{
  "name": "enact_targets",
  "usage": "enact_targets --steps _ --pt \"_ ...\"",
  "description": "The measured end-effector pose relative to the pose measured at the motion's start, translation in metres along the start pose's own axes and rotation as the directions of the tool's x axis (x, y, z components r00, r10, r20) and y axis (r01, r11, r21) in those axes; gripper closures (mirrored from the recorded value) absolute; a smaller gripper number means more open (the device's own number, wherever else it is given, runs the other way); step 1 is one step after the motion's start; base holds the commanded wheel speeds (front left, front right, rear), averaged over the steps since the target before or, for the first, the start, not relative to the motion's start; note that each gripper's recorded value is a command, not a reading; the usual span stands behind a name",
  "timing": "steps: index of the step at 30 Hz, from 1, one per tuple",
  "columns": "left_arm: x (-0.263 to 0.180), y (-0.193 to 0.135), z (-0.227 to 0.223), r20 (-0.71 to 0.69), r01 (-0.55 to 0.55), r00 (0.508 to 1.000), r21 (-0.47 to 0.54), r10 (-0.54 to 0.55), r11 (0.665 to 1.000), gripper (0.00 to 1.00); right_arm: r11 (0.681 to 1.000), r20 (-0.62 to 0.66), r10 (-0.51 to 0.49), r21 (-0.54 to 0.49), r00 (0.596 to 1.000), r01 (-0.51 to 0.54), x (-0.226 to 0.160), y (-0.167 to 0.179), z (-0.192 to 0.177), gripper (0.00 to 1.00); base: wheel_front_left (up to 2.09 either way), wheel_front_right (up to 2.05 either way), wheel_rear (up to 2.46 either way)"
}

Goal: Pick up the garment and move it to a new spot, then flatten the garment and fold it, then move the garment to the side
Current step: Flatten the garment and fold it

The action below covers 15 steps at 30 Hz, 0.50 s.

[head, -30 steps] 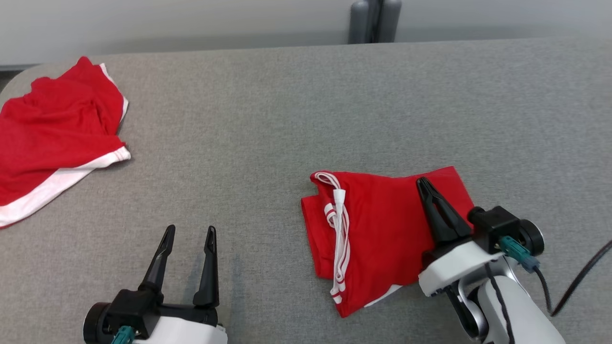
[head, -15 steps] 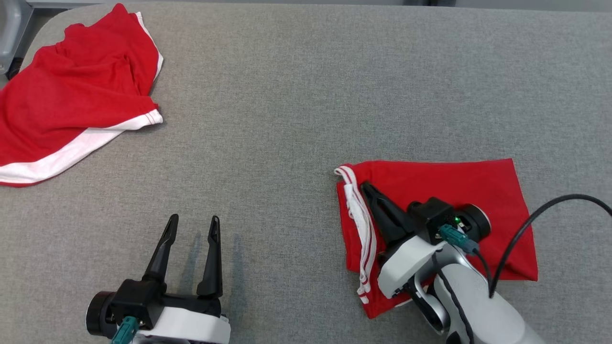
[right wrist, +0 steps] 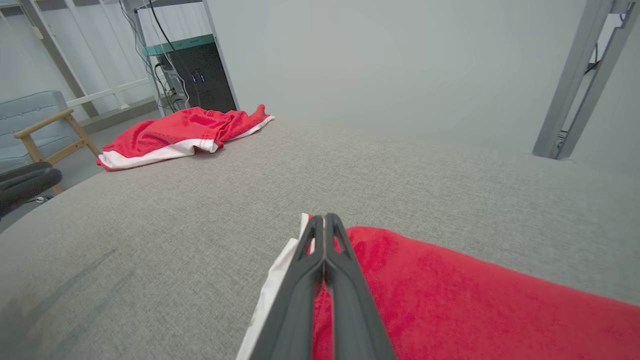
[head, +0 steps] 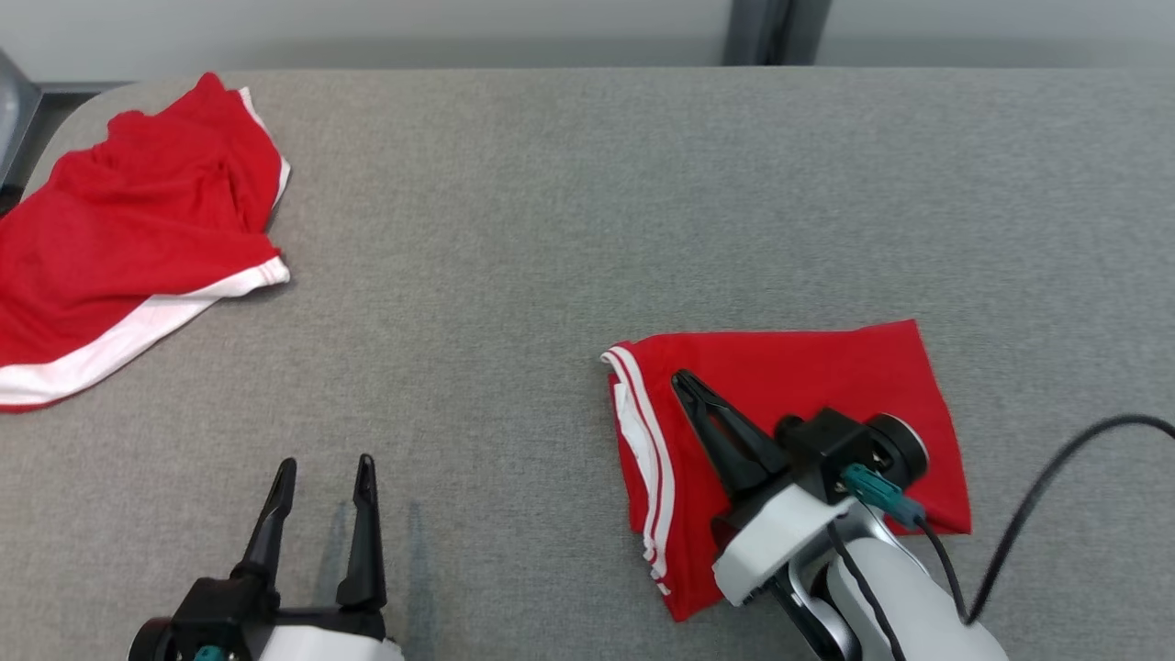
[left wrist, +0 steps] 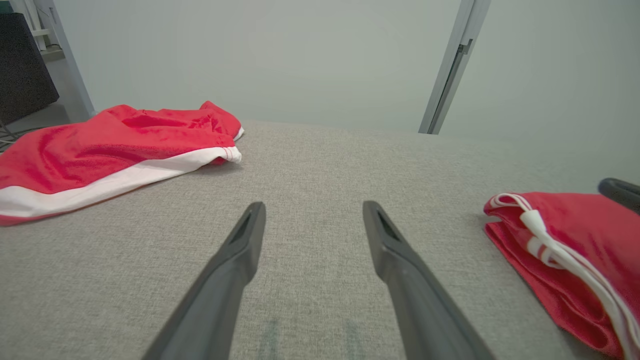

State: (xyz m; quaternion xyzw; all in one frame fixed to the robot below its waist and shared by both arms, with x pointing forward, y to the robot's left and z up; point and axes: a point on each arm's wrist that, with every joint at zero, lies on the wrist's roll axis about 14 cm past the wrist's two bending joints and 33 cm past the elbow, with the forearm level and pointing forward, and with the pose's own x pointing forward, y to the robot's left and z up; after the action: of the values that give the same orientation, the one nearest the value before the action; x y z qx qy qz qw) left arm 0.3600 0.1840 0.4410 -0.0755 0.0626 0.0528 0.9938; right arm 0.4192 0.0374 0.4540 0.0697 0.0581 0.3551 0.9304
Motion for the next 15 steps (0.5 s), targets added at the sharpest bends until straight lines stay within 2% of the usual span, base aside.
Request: enact_targets --steps 1,2,3,4,5,10,12,15 --pt "-0.002 0.001 0.0 0.0 0.001 1.0 0.003 -0.001 1.0 0.0 1.0 0.027 -0.026 -0.005 0.999 0.027 -0.007 -0.004 0.008 0.94 0.0 0.0 0.0" --pt "-0.005 0.001 0.0 0.001 0.007 1.0 0.008 -0.007 1.0 0.0 0.998 0.055 -0.063 -0.014 0.996 0.064 -0.016 -0.011 0.016 0.81 0.0 0.0 0.0" --pt "-0.007 0.002 0.001 0.003 0.009 1.0 0.01 -0.009 1.0 0.0 0.994 0.085 -0.102 -0.021 0.991 0.104 -0.027 -0.019 0.025 0.56 0.0 0.0 0.0" --pt "-0.009 0.001 0.002 0.006 0.017 1.0 0.012 -0.017 1.0 0.0 0.989 0.11 -0.138 -0.039 0.984 0.142 -0.038 -0.027 0.033 0.09 0.0 0.0 0.0" --pt "-0.011 0.002 0.003 0.009 0.02 1.0 0.014 -0.02 1.0 0.0 0.981 0.13 -0.172 -0.062 0.976 0.181 -0.052 -0.035 0.04 0.0 0.0 0.0 0.0" --pt "-0.018 -0.011 0.016 0.052 0.078 0.996 0.014 -0.079 0.997 0.0 0.912 0.225 -0.355 -0.128 0.907 0.389 -0.126 -0.078 0.071 0.0 0.0 0.0 0.0" --pt "-0.022 -0.015 0.022 0.07 0.094 0.993 0.017 -0.095 0.995 0.0 0.874 0.253 -0.422 -0.141 0.871 0.465 -0.157 -0.091 0.078 0.0 0.0 0.0 0.0" --pt "-0.025 -0.021 0.033 0.107 0.117 0.987 0.014 -0.118 0.993 0.0 0.802 0.299 -0.531 -0.124 0.793 0.584 -0.203 -0.114 0.09 0.0 0.0 0.0 0.0"
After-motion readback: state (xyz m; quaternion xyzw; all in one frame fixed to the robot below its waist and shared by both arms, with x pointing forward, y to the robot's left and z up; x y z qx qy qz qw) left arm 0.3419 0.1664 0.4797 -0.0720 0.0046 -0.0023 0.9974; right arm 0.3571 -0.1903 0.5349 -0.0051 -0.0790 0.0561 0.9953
